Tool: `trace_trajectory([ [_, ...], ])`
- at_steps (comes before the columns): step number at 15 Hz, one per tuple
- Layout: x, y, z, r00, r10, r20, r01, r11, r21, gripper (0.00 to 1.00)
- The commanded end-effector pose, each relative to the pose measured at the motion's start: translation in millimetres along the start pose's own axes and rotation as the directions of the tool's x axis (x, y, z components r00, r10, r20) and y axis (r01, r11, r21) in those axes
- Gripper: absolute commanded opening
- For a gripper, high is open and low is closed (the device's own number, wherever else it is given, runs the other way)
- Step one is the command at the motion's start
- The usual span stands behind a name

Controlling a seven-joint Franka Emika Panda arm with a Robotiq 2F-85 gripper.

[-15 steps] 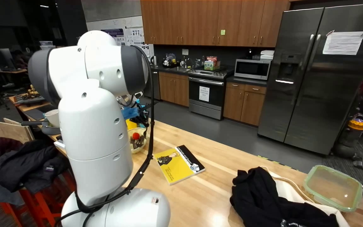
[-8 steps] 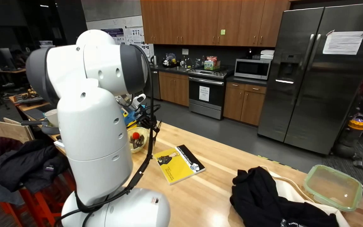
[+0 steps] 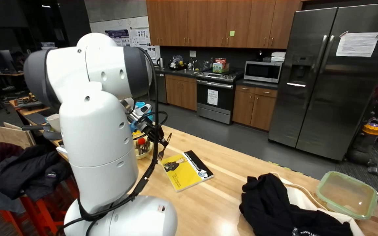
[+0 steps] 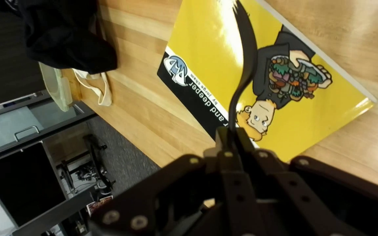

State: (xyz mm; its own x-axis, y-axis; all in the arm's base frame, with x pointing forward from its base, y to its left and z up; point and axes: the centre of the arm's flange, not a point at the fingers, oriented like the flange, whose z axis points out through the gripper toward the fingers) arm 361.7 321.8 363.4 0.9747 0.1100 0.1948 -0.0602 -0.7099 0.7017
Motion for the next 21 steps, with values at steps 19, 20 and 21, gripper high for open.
trace_trajectory([
  [19, -80.0, -40.1, 37.9, 0.872, -0.091, 0.481, 0.056, 0.995, 0.086, 0.01],
  [20, -81.8, -43.2, 39.1, 0.868, -0.096, 0.487, 0.054, 0.994, 0.099, 0.01],
  [21, -84.3, -45.3, 40.1, 0.865, -0.101, 0.491, 0.052, 0.992, 0.113, 0.01],
])
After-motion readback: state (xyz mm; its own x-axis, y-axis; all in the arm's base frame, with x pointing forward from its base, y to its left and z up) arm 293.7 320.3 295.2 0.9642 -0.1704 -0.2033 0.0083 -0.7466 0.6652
